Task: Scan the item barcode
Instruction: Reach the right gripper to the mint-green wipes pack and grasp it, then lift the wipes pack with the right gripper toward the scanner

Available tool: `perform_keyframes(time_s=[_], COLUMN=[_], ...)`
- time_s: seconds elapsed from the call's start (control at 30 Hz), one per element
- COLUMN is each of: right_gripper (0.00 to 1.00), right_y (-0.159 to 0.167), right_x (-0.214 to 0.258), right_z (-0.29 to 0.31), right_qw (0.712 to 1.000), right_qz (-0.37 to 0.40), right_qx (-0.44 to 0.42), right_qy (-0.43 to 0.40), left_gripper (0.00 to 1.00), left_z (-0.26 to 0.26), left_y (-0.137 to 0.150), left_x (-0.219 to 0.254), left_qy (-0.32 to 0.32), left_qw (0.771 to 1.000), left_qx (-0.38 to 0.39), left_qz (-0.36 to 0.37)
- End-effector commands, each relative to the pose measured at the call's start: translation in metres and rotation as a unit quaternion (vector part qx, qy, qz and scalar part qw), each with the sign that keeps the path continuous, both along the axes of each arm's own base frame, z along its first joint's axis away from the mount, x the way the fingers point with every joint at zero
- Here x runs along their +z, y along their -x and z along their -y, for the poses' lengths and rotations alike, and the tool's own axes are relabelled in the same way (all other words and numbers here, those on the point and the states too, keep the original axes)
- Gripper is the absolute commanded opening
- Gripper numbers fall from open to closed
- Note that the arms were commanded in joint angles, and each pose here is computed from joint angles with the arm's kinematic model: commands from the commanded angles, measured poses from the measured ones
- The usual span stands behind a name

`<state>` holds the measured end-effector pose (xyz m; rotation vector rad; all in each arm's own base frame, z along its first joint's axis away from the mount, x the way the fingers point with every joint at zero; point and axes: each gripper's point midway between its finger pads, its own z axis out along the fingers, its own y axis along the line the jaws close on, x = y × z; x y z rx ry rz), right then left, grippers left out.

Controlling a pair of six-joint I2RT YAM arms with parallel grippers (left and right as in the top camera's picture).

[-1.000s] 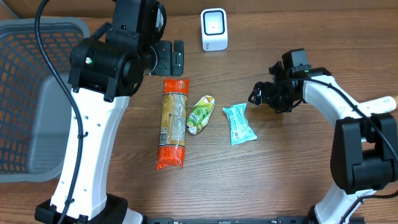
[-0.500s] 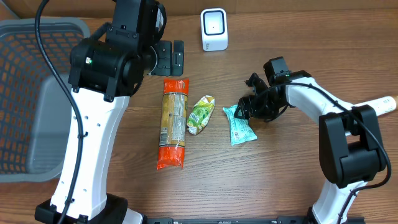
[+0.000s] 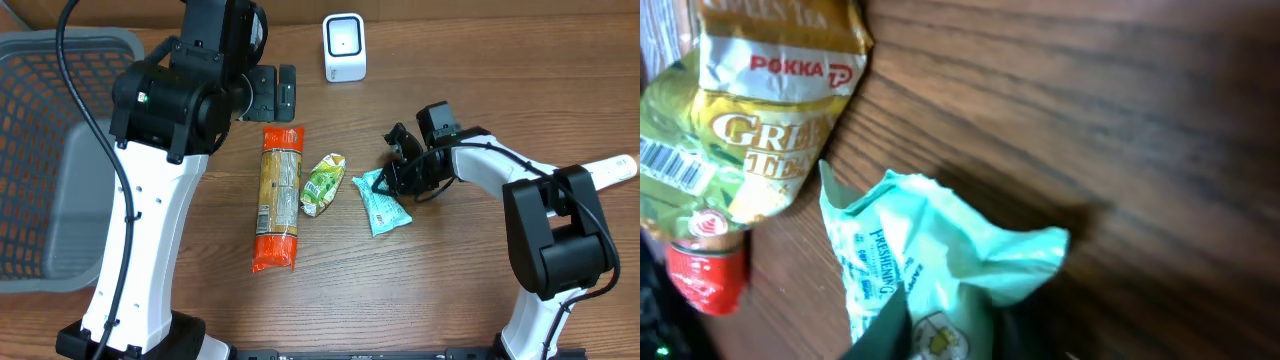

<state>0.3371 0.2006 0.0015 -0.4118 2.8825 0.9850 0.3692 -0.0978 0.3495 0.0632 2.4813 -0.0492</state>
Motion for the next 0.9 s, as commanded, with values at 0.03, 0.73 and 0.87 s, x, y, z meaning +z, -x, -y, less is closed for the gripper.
perform_keyframes(time_s=[0.03,0.73,0.87], right_gripper=[0.04,0.04,0.04], right_y=[0.031,-0.029,-0.021], right_x=[-0.045,0.101,0.111], right_z=[0.015,0.069,0.108], right_qw=[0.997,0.979,0.941], right_qz=[-0.056,0.111,0.125], right_qx=[0.004,-0.092,-0.157], right_qy=[0.053,0.147,0.273], left_gripper=[1.0,1.0,0.99], left_z=[-0.003,-0.003,-0.003], left_y=[-0.002,-0.002,-0.002], left_x=[0.0,0.0,0.0], left_qy=[-0.01,-0.009,-0.01], left_qw=[1.0,1.0,1.0], left_qx=[-0.002,-0.002,-0.002], left_qz=[0.001,0.001,0.001])
